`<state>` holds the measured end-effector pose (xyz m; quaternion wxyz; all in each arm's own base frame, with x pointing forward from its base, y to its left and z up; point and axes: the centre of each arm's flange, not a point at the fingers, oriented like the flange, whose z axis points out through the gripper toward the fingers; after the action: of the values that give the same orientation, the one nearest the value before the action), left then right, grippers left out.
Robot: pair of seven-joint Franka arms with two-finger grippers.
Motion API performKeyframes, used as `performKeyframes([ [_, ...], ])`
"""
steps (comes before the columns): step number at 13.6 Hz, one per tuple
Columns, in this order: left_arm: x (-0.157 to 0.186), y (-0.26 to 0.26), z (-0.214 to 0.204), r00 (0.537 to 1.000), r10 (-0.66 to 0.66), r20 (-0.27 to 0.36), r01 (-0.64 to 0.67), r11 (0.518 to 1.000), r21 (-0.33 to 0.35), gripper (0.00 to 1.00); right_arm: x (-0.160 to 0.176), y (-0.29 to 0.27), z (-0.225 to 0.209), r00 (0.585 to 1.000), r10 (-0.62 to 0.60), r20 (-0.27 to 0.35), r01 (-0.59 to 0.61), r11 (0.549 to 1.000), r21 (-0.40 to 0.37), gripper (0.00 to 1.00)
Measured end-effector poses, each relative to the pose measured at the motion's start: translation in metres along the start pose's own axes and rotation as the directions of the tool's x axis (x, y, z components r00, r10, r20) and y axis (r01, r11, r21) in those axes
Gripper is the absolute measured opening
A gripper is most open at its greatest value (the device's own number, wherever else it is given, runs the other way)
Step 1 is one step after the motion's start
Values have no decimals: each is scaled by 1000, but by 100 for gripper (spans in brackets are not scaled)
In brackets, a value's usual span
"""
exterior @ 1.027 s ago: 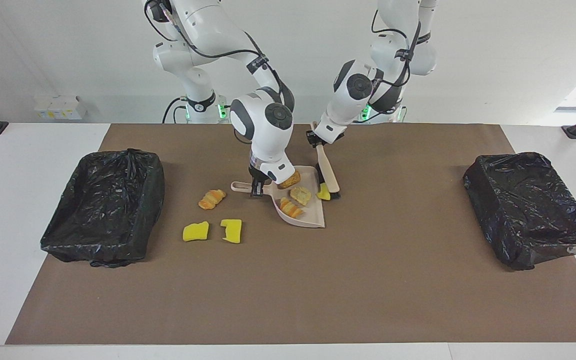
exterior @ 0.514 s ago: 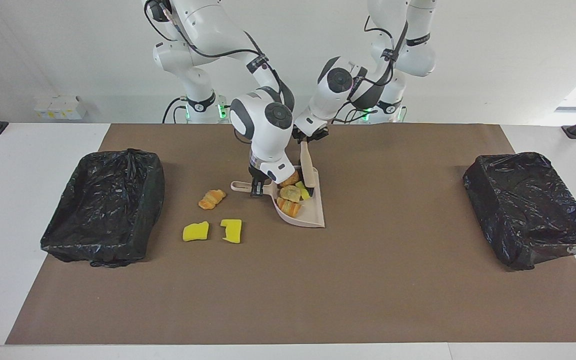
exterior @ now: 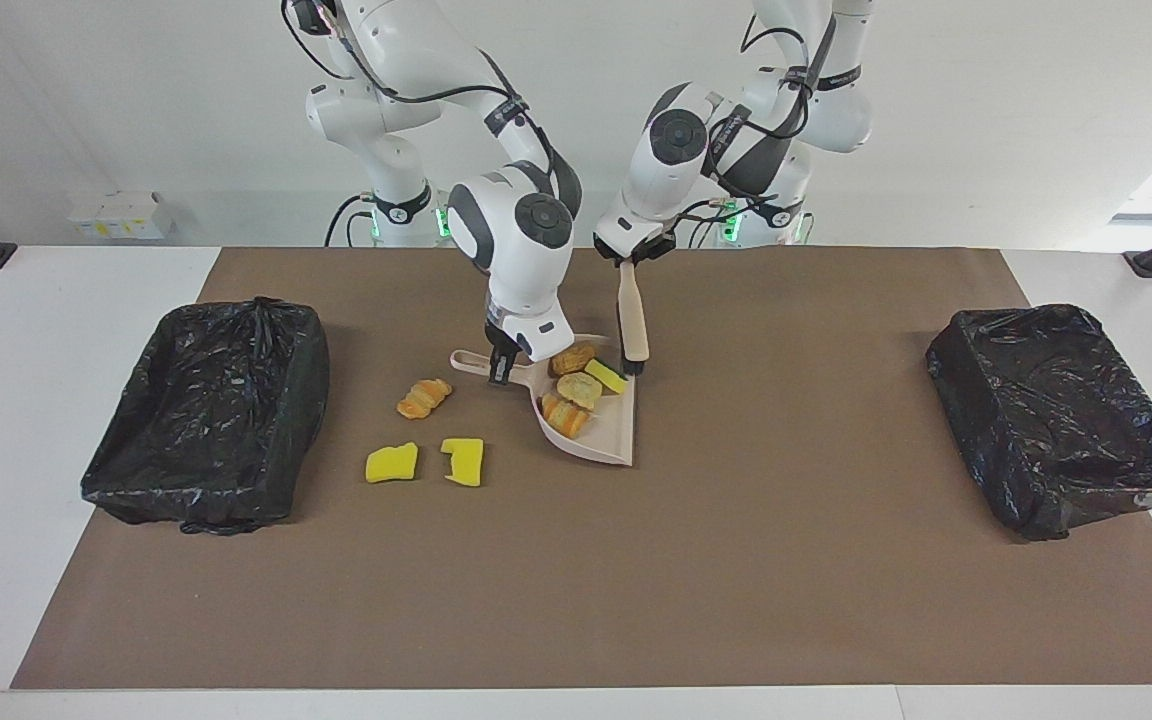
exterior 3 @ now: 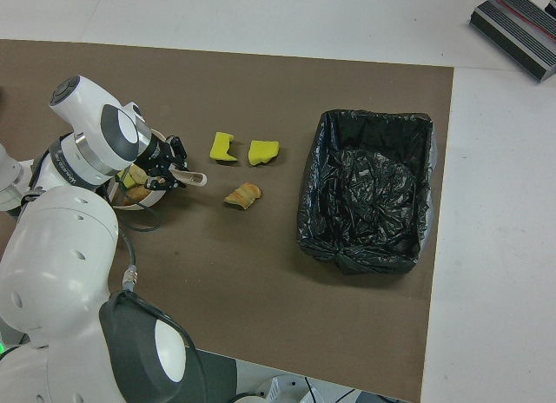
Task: Sweep and dump trash in bin
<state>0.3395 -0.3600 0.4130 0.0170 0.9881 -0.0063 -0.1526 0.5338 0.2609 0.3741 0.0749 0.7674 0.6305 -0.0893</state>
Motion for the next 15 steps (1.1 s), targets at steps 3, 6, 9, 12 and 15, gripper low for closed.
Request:
performKeyframes([
  [3, 1, -12, -14, 999, -36, 4, 36, 999, 20, 26, -30, 14, -15, 999, 52, -16, -52, 999, -2, 32],
  [6, 8, -44, -49, 994, -108, -18, 107, 994, -17, 26, -61, 25, -26, 995, 103, -7, -102, 995, 11, 32],
  [9, 5, -46, -57, 983, -179, -41, 177, 983, -39, 26, -122, 52, -46, 989, 149, 9, -149, 988, 40, 32],
  [12, -11, -8, -10, 979, -189, -72, 186, 982, -38, 26, -213, 88, -58, 979, 202, 3, -201, 976, 79, 32],
  [15, -47, 26, 53, 989, -114, -91, 114, 993, -8, 26, -335, 113, -45, 968, 249, -20, -246, 963, 114, 32],
])
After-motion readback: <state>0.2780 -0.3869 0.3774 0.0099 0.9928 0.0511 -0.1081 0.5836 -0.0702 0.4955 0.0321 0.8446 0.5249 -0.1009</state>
